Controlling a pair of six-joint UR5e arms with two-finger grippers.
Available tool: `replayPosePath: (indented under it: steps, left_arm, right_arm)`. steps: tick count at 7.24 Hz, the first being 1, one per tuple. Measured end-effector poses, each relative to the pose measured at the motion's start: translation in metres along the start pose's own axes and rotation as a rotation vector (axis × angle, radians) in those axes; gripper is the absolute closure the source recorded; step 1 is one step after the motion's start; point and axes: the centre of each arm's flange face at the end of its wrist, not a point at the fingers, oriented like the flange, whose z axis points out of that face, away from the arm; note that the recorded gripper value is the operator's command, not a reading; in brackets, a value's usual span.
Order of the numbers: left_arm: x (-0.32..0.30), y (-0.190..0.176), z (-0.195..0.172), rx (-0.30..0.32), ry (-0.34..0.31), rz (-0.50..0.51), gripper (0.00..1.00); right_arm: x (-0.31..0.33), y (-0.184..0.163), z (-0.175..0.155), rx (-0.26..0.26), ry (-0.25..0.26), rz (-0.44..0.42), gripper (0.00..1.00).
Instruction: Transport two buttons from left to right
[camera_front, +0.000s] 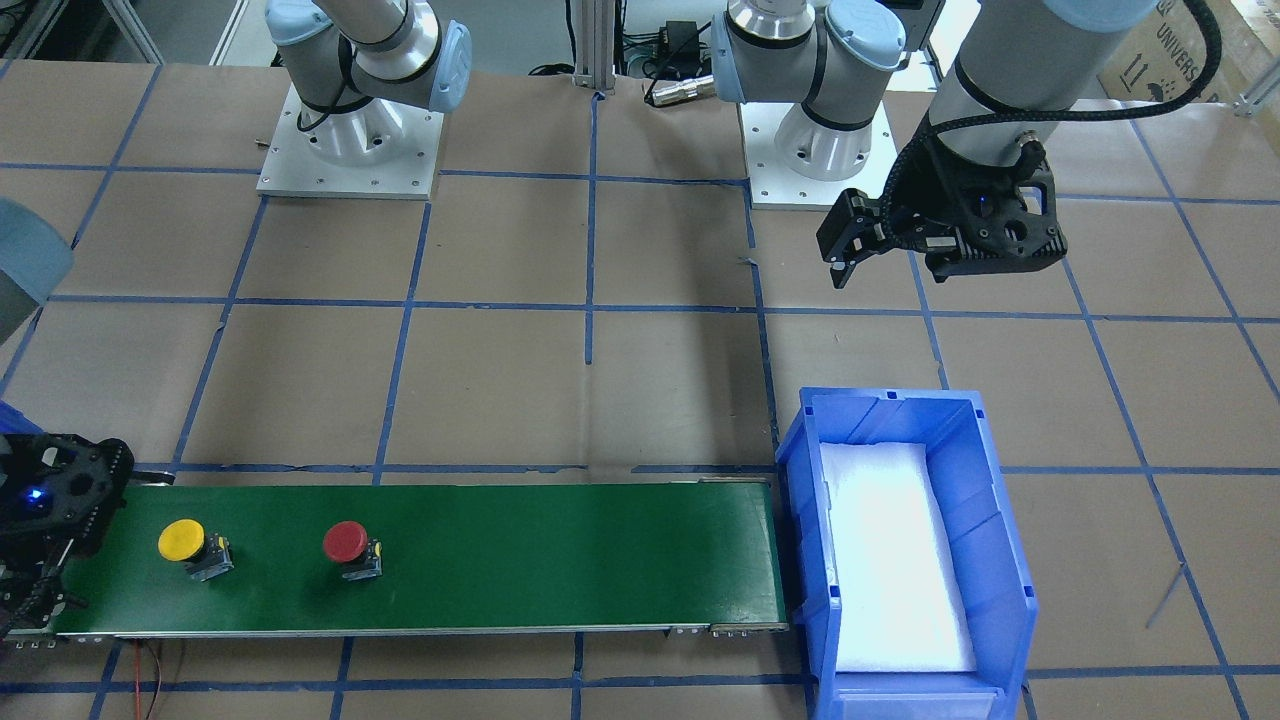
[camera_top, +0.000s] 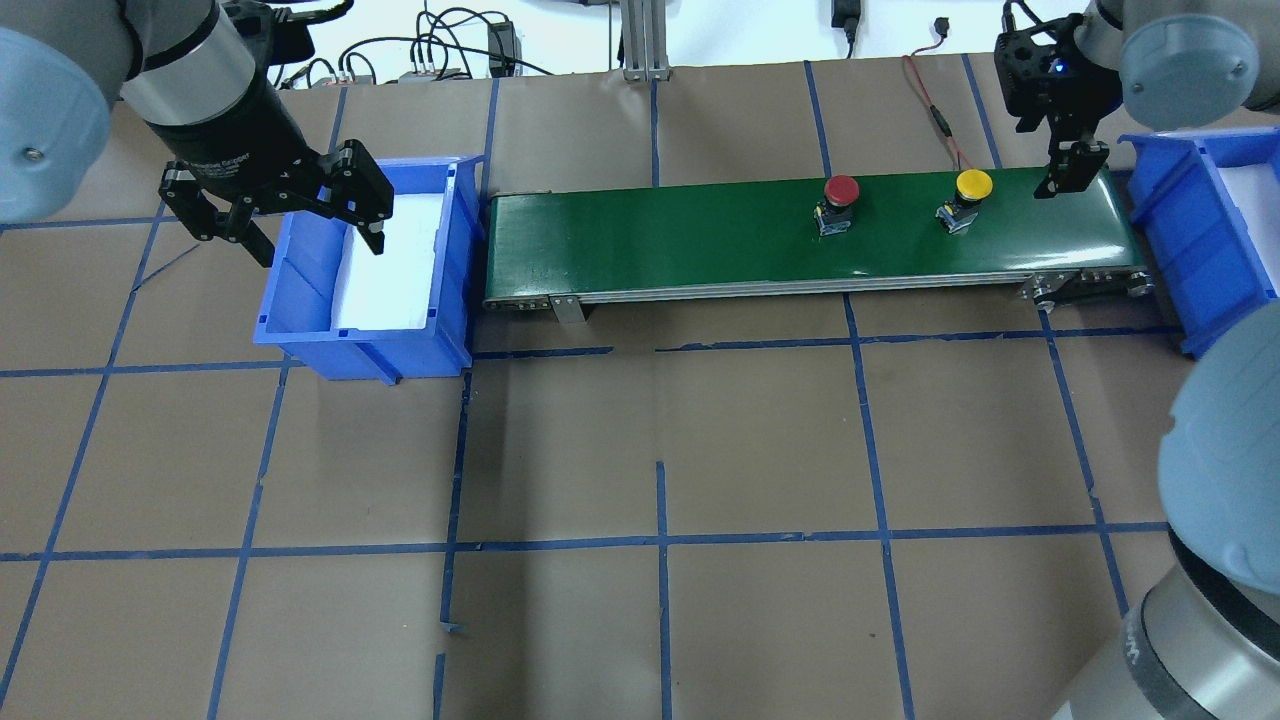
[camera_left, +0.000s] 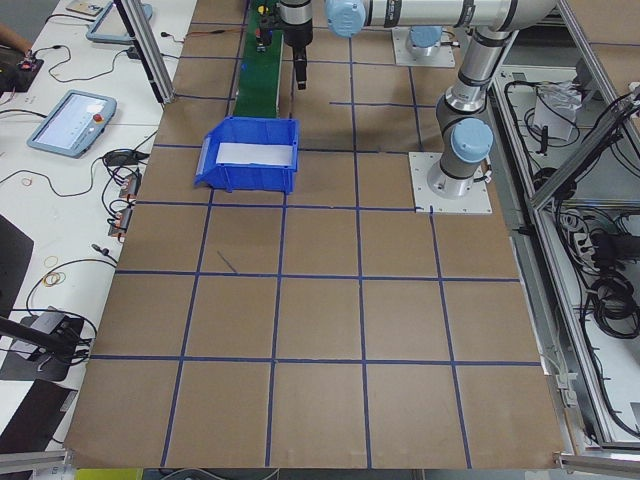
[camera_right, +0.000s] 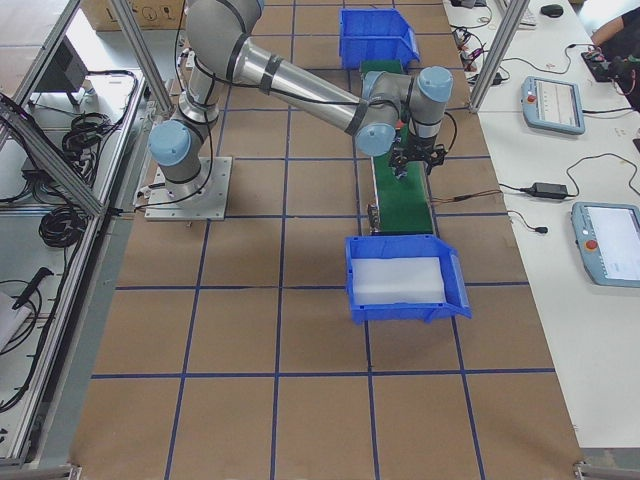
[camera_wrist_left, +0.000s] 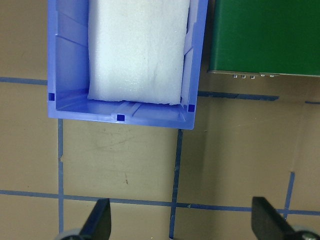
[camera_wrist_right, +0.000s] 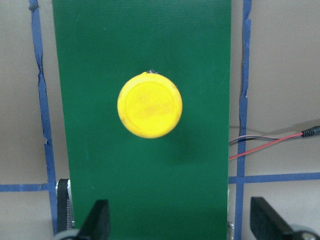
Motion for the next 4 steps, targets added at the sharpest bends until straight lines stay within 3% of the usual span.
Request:
replayPosePath:
  steps: [4]
  left_arm:
    - [0.001, 0.000, 0.000, 0.000, 0.002, 0.001, 0.00]
  right_arm:
    - [-0.011, -0.003, 0.020, 0.007, -0.045, -0.049, 0.00]
